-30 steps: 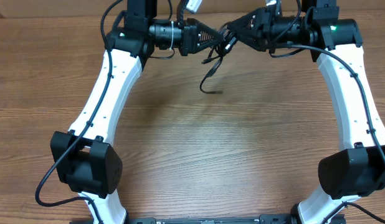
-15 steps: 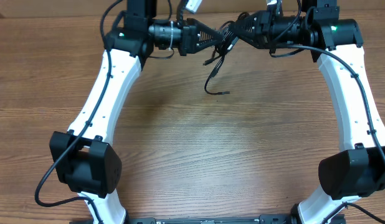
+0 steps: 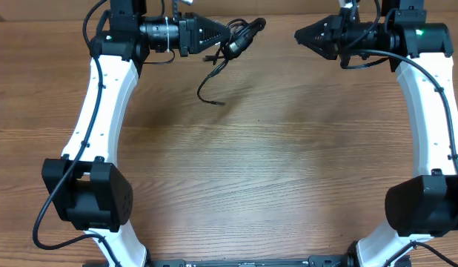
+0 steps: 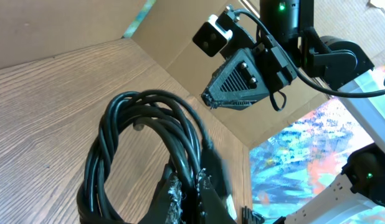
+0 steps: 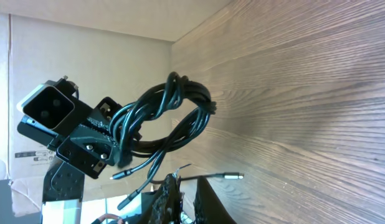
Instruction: Untangle cables
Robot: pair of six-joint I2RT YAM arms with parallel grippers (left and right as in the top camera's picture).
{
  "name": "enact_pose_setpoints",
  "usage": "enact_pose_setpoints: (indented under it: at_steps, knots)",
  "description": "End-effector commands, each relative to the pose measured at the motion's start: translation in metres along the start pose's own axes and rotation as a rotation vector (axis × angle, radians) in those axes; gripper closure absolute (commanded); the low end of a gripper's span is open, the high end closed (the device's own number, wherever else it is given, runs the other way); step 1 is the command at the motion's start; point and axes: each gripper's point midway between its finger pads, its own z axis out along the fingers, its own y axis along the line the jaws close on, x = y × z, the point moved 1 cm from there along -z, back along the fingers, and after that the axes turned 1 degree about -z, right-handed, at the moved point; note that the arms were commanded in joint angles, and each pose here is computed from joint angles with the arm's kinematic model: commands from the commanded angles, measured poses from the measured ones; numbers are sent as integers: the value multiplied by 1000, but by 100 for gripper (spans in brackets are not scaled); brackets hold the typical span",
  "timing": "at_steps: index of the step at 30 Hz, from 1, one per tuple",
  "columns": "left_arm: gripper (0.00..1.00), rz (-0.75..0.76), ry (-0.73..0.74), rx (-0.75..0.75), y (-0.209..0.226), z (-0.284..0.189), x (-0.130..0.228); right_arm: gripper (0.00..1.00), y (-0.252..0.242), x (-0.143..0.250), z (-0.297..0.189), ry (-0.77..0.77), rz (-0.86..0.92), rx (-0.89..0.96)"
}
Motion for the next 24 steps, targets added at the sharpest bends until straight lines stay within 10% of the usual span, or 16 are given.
enact_pose_setpoints:
  at_steps: [1, 7, 13, 24]
  knots:
    - [96, 16, 4, 42, -17, -2, -2, 92, 20, 0, -12, -30, -73, -13]
    - [96, 16, 6, 45, -18, -1, -1, 77, 20, 1, -11, -29, -75, -13]
    - [96, 13, 8, 48, -18, -1, -1, 12, 21, 2, -9, -22, -93, -15]
    - [96, 31, 43, 231, -48, -5, 4, 0, 26, 9, -2, -1, -182, -24]
